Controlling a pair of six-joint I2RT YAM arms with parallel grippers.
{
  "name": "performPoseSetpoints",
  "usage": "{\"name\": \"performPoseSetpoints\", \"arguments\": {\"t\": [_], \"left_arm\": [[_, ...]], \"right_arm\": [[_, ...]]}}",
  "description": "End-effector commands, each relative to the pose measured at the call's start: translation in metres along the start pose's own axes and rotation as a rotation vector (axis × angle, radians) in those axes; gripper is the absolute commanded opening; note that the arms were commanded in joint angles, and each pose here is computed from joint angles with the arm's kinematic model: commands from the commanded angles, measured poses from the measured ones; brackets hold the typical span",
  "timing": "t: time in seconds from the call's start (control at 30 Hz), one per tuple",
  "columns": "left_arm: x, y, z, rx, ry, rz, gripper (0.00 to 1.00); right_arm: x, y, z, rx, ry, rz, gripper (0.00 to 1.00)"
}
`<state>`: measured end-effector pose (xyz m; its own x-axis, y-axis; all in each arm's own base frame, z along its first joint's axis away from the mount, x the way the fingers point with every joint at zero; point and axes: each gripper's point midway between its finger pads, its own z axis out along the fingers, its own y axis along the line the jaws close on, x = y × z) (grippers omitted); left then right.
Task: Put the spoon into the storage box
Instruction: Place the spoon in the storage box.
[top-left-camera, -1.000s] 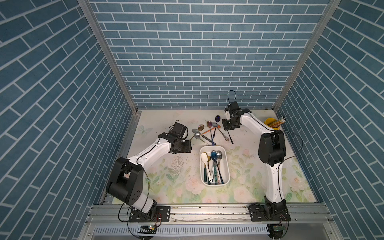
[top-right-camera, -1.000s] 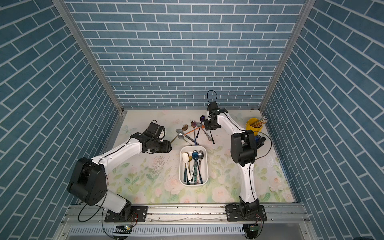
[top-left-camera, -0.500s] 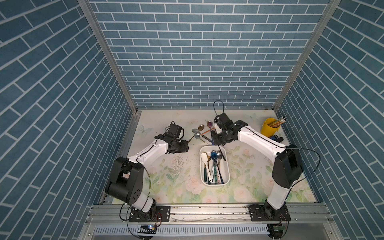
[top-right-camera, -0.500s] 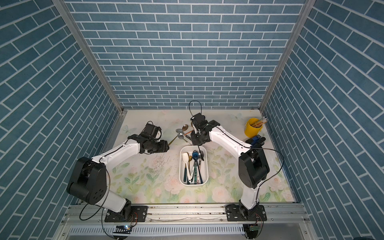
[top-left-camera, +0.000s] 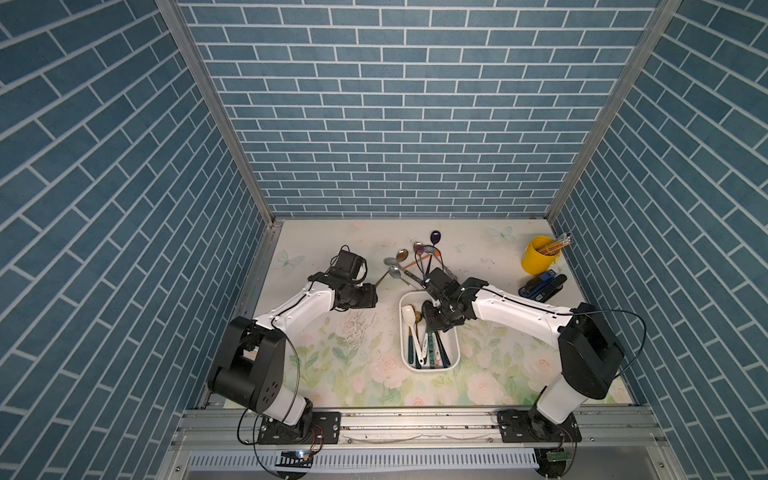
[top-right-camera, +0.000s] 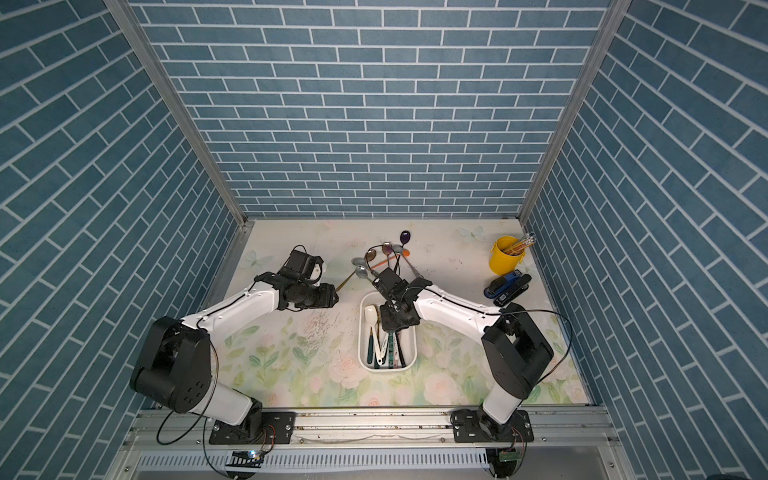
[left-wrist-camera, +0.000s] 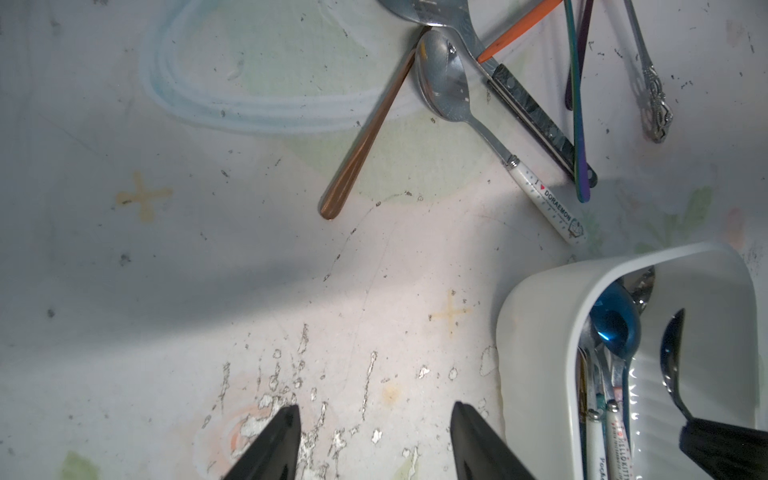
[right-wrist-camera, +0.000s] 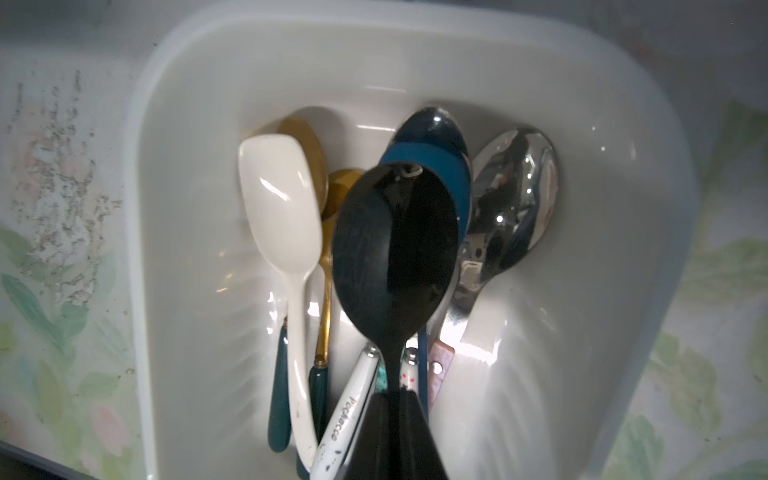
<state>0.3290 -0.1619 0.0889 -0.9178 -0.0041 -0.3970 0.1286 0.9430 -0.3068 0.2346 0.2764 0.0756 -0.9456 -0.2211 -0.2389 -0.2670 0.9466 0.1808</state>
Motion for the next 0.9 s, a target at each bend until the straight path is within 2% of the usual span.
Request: {"name": "performPoseSetpoints", "arguments": {"t": [0.0, 0.23, 0.3, 0.43, 0.6, 0.8, 0.87], "left_arm": [[0.002, 0.002, -0.003, -0.001, -0.007, 0.011, 0.63], [0.004, 0.002, -0.003, 0.005, -0.007, -0.003, 0.63], [0.003, 0.002, -0.002, 0.008, -0.009, -0.01, 0.63], [0.0, 0.003, -0.003, -0.003, -0.009, -0.01, 0.63], [-0.007, 0.002, -0.003, -0.012, -0.012, -0.004, 0.63], [-0.017, -0.004, -0.007, 0.0, -0.019, 0.015, 0.63], [-0.019, -0.004, -0.008, -0.002, -0.023, 0.02, 0.63]], "right_arm": [[-0.009, 0.001, 0.005, 0.013, -0.032, 0.023, 0.0], [-0.006, -0.005, 0.024, 0.054, -0.008, 0.016, 0.02], [-0.005, -0.008, 0.025, 0.064, -0.008, 0.015, 0.05], [-0.011, -0.008, 0.015, 0.078, -0.027, 0.002, 0.2], [-0.035, -0.004, -0.016, 0.103, -0.094, -0.057, 0.27], [-0.084, -0.014, -0.053, 0.113, -0.188, -0.106, 0.28], [-0.104, -0.022, -0.057, 0.073, -0.189, -0.124, 0.28]]}}
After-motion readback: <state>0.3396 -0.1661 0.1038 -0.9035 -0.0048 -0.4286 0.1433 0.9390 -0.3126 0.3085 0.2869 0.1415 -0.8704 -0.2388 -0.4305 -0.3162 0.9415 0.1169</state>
